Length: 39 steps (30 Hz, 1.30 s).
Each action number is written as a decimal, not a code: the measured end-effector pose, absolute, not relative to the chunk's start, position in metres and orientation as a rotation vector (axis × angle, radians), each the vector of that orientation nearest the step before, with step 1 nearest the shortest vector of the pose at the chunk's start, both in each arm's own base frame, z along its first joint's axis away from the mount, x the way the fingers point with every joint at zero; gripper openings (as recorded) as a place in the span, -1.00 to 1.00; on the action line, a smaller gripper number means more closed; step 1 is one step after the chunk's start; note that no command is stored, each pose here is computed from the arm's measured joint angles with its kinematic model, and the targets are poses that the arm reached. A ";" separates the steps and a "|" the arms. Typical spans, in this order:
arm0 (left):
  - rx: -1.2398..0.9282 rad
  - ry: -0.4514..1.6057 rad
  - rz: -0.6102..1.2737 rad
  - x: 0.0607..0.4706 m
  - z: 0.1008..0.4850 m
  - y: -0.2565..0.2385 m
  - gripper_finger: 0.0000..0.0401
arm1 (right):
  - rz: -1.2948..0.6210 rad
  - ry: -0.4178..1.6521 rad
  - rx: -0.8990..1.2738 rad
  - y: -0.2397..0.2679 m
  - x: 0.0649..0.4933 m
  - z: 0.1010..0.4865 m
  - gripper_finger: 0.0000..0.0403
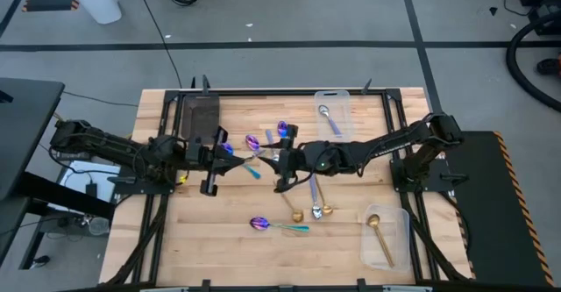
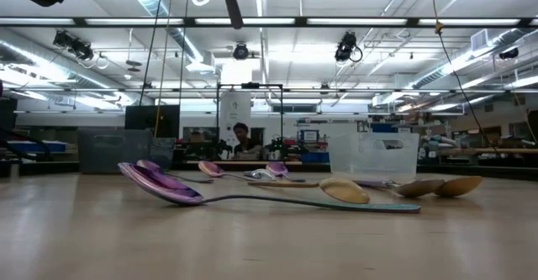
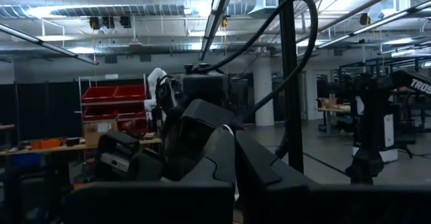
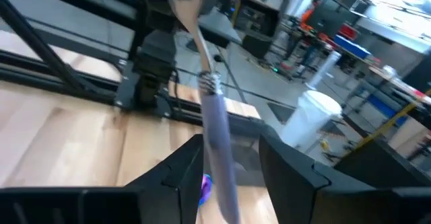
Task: Sort silverware by color (type)
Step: Put the purple spoon into the bottom transparent bin
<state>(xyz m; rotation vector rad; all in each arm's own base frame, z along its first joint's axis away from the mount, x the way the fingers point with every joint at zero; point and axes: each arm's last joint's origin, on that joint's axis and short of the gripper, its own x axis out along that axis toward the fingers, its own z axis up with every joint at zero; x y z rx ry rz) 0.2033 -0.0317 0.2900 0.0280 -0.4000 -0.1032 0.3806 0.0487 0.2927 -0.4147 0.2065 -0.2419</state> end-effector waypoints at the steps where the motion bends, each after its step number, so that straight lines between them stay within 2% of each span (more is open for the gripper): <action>1: 0.034 -0.400 -0.102 0.203 0.290 -0.032 -0.98 | -0.223 0.204 -0.412 0.046 0.381 0.293 -0.25; 10: 0.059 -0.394 -0.149 0.205 0.288 -0.033 -0.98 | -0.001 0.153 -0.373 0.023 0.386 0.294 -0.34; 15: 0.059 -0.393 -0.147 0.205 0.288 -0.033 -0.97 | 0.040 0.146 -0.368 0.017 0.386 0.294 -0.46; 22: 0.056 -0.386 -0.147 0.205 0.288 -0.033 -0.95 | 0.070 0.158 -0.379 0.018 0.386 0.292 -0.77; 26: 0.061 -0.359 -0.126 0.206 0.285 -0.033 -0.91 | 0.087 0.185 -0.377 0.019 0.385 0.289 -0.79; 29: 0.071 -0.306 -0.090 0.208 0.281 -0.032 -0.75 | 0.086 0.188 -0.368 0.021 0.385 0.288 -0.78; 36: 0.082 -0.163 -0.077 0.209 0.268 -0.032 -0.21 | 0.088 0.209 -0.361 0.022 0.385 0.287 -0.77; 39: 0.078 -0.062 -0.035 0.209 0.259 -0.030 -0.09 | 0.077 0.246 -0.345 0.021 0.384 0.284 -0.77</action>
